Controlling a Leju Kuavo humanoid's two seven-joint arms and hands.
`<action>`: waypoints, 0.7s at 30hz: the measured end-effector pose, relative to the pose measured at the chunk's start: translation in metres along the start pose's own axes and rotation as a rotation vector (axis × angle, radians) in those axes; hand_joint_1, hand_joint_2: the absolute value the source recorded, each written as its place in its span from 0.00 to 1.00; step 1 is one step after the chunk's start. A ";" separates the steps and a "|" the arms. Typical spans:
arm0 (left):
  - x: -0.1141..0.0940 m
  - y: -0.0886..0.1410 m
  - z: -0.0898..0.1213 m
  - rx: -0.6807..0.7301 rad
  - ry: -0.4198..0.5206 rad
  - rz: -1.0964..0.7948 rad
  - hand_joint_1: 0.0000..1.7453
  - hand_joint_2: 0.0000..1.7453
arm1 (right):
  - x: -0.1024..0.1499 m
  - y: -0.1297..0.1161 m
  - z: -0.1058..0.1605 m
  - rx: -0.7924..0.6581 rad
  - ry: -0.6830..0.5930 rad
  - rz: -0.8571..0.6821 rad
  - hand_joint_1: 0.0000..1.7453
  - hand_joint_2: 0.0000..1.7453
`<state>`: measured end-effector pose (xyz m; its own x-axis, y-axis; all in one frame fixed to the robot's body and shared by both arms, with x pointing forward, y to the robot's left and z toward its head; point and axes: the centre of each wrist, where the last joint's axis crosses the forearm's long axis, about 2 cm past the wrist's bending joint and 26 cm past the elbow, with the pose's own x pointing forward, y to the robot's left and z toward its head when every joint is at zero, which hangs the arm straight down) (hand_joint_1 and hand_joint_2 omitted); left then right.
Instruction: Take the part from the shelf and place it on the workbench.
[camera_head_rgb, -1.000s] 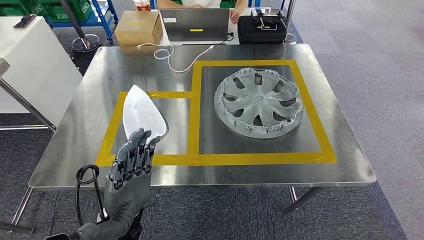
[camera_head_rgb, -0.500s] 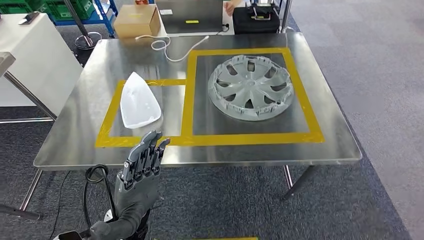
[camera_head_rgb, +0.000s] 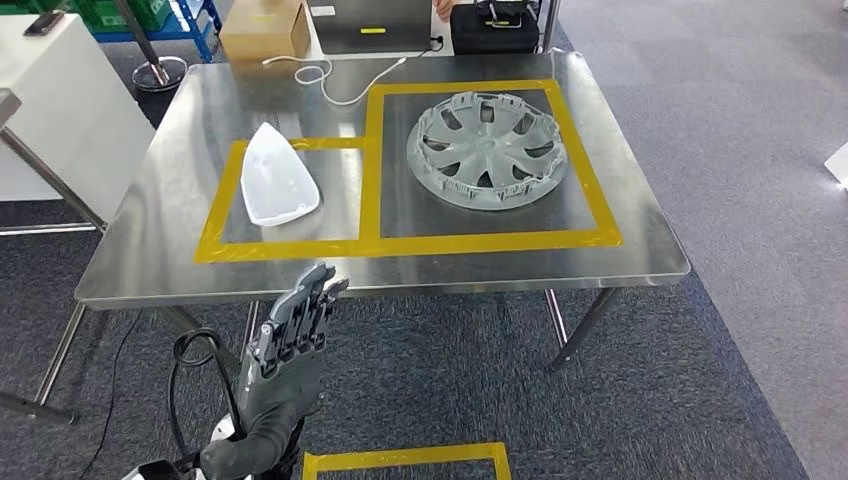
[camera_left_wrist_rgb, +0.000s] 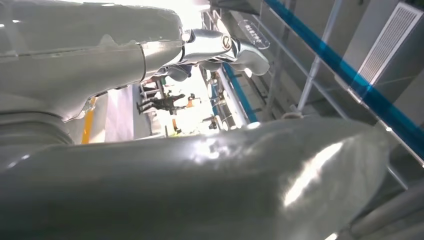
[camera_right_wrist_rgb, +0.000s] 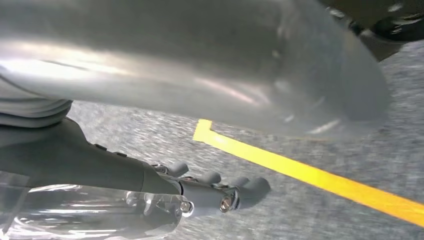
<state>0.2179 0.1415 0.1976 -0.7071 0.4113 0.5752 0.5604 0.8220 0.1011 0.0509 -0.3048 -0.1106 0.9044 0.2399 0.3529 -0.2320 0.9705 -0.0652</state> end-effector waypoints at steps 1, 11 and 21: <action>0.000 0.001 0.000 0.004 0.001 -0.003 0.00 0.00 | -0.001 -0.003 0.000 -0.006 0.000 -0.002 0.00 0.00; 0.002 0.004 0.007 0.039 0.015 -0.023 0.00 0.00 | -0.003 -0.008 0.001 -0.020 0.019 -0.024 0.00 0.00; 0.003 0.009 0.018 0.065 0.047 -0.050 0.00 0.00 | -0.006 -0.004 0.002 -0.008 0.036 -0.030 0.00 0.00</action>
<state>0.2130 0.1578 0.1858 -0.7116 0.3515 0.6083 0.4948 0.8655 0.0788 0.0455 -0.3102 -0.1111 0.9233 0.2112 0.3208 -0.2017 0.9774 -0.0630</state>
